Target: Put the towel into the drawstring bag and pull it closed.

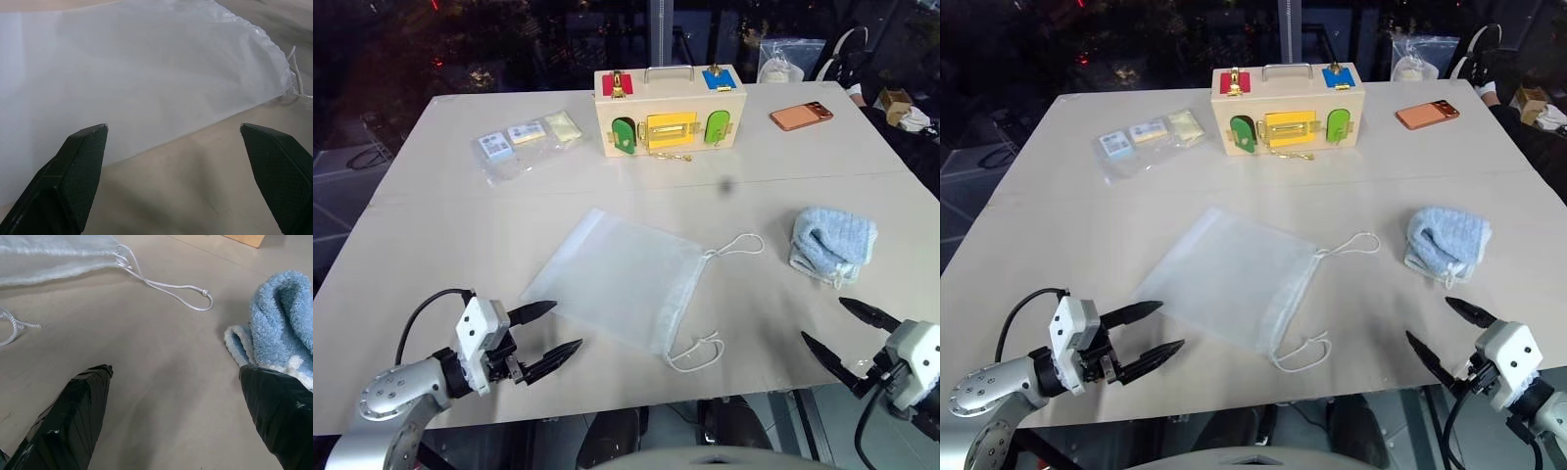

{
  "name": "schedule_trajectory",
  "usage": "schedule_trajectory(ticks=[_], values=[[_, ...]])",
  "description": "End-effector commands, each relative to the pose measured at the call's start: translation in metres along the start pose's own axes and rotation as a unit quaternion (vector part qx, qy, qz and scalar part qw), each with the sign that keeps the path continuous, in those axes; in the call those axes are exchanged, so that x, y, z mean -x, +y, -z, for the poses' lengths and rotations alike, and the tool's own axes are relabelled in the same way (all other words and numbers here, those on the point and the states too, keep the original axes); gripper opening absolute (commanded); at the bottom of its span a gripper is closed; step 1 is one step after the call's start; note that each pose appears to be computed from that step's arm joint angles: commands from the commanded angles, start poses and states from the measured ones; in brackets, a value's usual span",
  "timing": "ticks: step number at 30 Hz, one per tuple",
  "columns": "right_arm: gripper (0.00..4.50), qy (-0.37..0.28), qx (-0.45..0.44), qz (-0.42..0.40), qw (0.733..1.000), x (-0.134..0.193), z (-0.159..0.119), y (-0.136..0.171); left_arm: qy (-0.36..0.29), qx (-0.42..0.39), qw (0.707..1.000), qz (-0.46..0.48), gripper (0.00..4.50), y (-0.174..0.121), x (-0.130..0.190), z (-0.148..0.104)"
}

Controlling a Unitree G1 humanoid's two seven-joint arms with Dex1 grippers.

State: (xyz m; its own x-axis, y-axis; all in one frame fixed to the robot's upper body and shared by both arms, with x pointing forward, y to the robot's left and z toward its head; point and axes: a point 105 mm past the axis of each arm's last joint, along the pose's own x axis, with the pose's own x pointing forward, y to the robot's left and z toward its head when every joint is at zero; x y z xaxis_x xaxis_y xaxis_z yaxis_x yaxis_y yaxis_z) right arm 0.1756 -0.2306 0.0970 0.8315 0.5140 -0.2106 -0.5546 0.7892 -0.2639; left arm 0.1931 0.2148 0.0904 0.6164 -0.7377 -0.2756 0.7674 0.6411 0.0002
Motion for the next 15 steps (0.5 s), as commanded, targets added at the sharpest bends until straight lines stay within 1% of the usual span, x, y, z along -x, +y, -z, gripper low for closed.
schedule_trajectory(ticks=[1, 2, 3, 4, 5, 7, 9, 10, 14, 15], values=[[4.48, -0.030, 0.024, -0.015, 0.999, -0.002, -0.016, 0.003, -0.018, -0.020, 0.999, 0.035, 4.50, -0.002, -0.010, -0.025], [4.48, -0.042, 0.033, -0.034, 0.998, -0.003, -0.023, 0.008, -0.026, -0.011, 0.998, 0.062, 4.50, -0.005, -0.020, -0.044], [4.48, -0.050, 0.040, -0.047, 0.997, -0.004, -0.028, 0.012, -0.027, -0.004, 0.996, 0.082, 4.50, -0.009, -0.026, -0.055], [4.48, -0.058, 0.047, -0.063, 0.995, -0.004, -0.033, 0.017, -0.010, -0.014, 0.996, 0.087, 4.50, -0.010, -0.036, -0.065], [4.48, -0.062, 0.051, -0.071, 0.994, -0.004, -0.036, 0.020, 0.004, -0.020, 0.996, 0.082, 4.50, -0.009, -0.042, -0.068], [4.48, -0.071, 0.054, -0.093, 0.992, -0.003, -0.044, 0.028, 0.013, 0.002, 0.993, 0.120, 4.50, -0.017, -0.058, -0.083], [4.48, -0.073, 0.053, -0.100, 0.991, -0.003, -0.048, 0.032, 0.038, 0.018, 0.988, 0.148, 4.50, -0.023, -0.069, -0.088], [4.48, -0.073, 0.054, -0.103, 0.991, -0.004, -0.049, 0.034, 0.054, 0.014, 0.988, 0.143, 4.50, -0.020, -0.079, -0.087], [4.48, -0.073, 0.063, -0.094, 0.991, -0.007, -0.054, 0.035, 0.100, -0.038, 0.983, 0.152, 4.50, -0.022, -0.122, -0.084], [4.48, -0.070, 0.067, -0.093, 0.991, -0.007, -0.054, 0.036, 0.115, -0.078, 0.979, 0.149, 4.50, -0.021, -0.132, -0.078]])
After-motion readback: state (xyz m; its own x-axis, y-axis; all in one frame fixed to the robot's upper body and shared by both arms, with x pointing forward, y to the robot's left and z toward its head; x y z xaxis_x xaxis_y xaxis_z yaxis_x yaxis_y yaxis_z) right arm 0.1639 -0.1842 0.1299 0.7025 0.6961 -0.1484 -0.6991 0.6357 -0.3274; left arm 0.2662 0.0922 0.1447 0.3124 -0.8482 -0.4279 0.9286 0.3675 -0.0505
